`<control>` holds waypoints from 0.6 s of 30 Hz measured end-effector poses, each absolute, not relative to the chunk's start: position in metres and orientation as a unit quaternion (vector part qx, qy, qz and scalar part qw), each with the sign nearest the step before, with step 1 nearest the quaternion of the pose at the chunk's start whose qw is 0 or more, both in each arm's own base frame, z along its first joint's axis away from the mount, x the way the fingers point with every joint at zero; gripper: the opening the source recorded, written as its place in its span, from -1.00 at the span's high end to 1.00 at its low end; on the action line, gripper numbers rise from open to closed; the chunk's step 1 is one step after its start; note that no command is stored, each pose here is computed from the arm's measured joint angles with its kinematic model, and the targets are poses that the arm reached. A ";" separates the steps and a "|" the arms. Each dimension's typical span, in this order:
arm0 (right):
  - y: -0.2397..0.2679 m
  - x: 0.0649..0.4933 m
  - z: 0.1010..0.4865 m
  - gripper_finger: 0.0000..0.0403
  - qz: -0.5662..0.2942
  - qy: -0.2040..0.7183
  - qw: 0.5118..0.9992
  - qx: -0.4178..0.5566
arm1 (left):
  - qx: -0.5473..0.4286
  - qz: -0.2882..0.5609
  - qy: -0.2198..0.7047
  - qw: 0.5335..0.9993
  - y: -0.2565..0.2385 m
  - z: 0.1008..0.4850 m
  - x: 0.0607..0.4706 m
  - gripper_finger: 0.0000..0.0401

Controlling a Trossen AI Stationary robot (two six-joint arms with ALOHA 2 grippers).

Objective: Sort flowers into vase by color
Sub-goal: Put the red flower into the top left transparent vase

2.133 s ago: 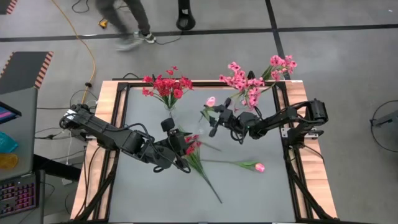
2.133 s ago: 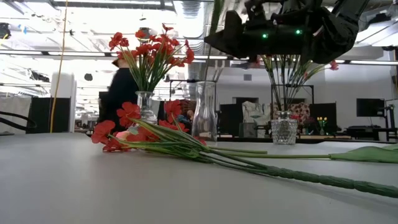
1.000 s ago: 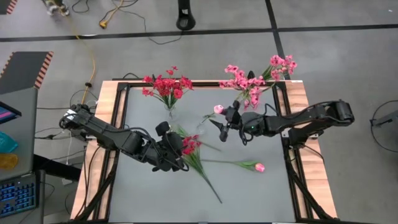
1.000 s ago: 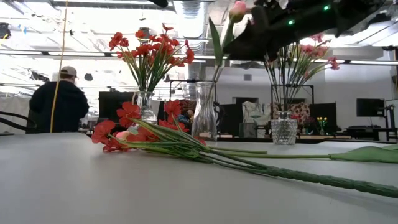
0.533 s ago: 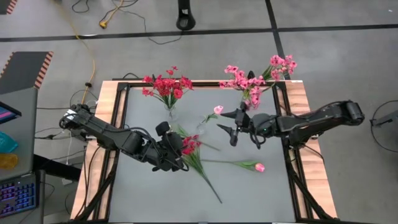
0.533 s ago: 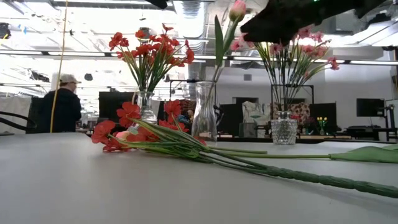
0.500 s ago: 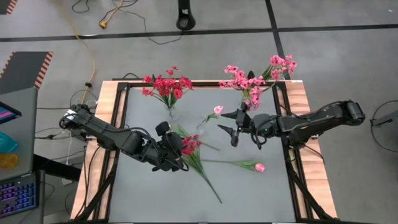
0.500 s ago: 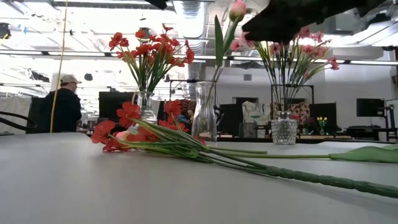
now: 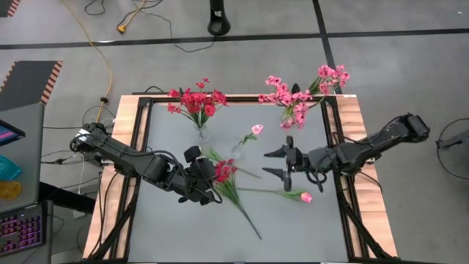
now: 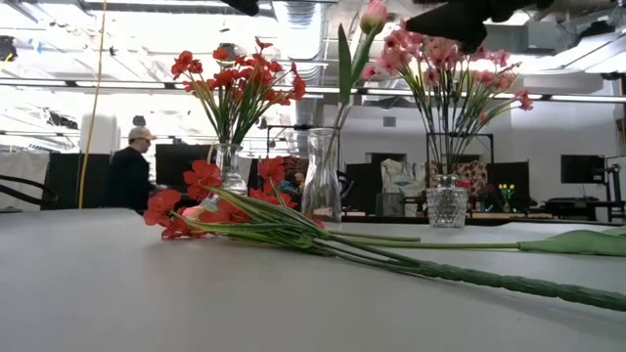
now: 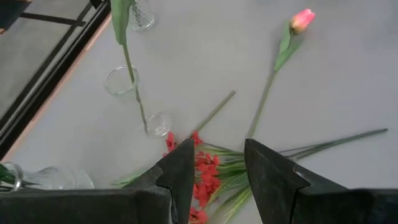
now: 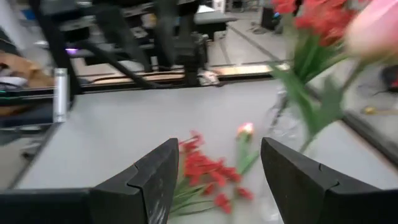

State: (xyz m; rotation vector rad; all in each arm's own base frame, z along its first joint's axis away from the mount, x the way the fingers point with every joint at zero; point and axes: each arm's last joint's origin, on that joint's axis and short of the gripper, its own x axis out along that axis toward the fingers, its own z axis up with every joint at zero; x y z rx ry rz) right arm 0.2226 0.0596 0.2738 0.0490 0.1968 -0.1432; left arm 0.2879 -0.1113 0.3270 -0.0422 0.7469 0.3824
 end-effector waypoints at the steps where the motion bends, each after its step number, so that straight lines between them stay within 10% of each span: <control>1: 0.063 0.222 0.273 -0.27 -0.066 0.100 0.992 0.037 | -0.020 0.186 0.363 0.913 -0.111 0.327 0.288 0.36; 18: 0.113 0.246 0.219 -0.27 -0.039 0.182 0.964 0.191 | -0.016 0.184 0.363 0.913 -0.111 0.327 0.288 0.36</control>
